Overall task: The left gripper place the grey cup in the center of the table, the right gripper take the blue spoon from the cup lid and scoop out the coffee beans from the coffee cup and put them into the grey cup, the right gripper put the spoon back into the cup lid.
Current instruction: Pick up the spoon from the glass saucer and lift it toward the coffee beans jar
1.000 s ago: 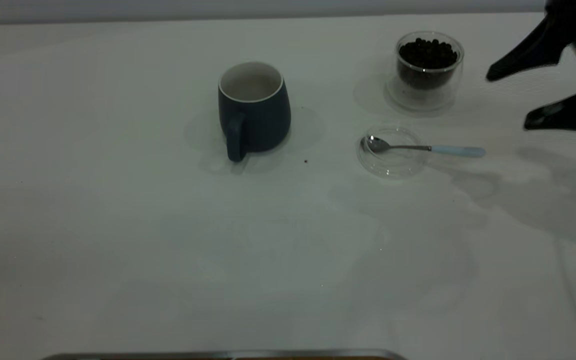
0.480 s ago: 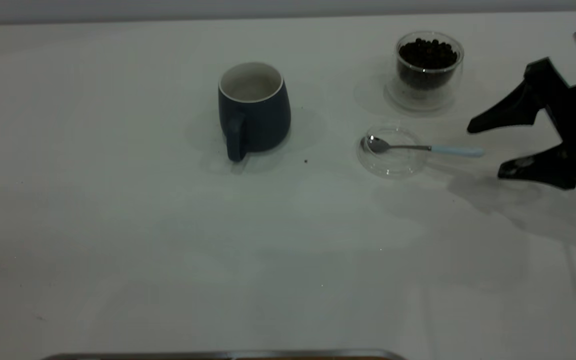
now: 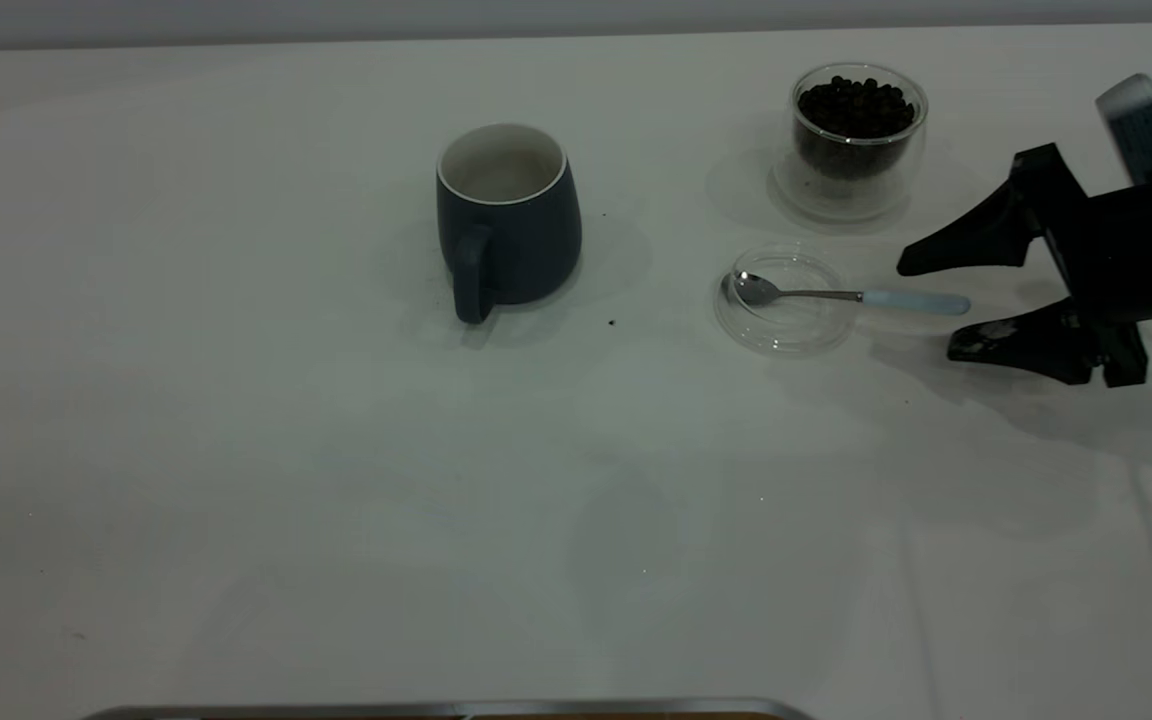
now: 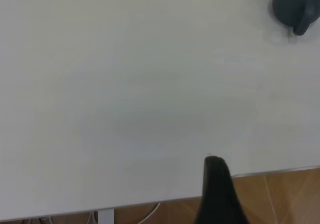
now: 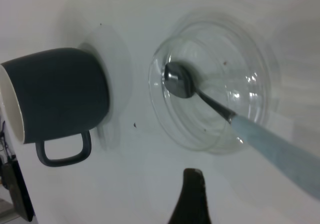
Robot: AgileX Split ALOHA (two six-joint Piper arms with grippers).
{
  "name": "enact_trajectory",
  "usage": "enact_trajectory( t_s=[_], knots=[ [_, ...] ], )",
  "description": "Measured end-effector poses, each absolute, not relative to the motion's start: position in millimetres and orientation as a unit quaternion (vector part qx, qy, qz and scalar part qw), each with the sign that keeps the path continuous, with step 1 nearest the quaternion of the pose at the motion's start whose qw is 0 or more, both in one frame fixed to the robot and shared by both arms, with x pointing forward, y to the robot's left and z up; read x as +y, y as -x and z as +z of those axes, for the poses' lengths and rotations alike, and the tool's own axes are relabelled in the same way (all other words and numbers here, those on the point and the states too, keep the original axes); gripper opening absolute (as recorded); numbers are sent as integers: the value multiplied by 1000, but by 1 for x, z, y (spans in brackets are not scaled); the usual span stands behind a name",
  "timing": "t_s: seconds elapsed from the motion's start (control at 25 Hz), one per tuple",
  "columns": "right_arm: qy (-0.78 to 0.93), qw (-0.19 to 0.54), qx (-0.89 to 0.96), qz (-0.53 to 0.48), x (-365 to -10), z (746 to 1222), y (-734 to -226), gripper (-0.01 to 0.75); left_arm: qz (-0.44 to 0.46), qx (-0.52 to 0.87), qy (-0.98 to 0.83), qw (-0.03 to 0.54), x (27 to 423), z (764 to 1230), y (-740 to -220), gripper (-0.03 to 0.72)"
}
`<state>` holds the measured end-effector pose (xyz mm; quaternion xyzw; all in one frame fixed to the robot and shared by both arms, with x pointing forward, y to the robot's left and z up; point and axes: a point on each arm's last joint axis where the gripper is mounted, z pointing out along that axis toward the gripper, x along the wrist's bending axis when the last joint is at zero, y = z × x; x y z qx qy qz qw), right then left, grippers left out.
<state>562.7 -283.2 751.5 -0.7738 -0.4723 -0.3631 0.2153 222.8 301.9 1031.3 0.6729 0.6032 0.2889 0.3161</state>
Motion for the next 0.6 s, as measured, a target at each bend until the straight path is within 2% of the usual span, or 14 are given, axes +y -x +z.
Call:
enact_trajectory(
  t_s=[0.28,0.36,0.6],
  knots=[
    [764,220,-479,-373,-280,744,-571,668,289,603,-673,316,302,1031,-223,568],
    [761,221,-480,-376,-279,744,-572,624,289,603,-673,316,302,1031,-223,568],
    [758,219,-485,-378,-279,745,-572,422,289,603,-673,316,302,1031,-223,568]
  ],
)
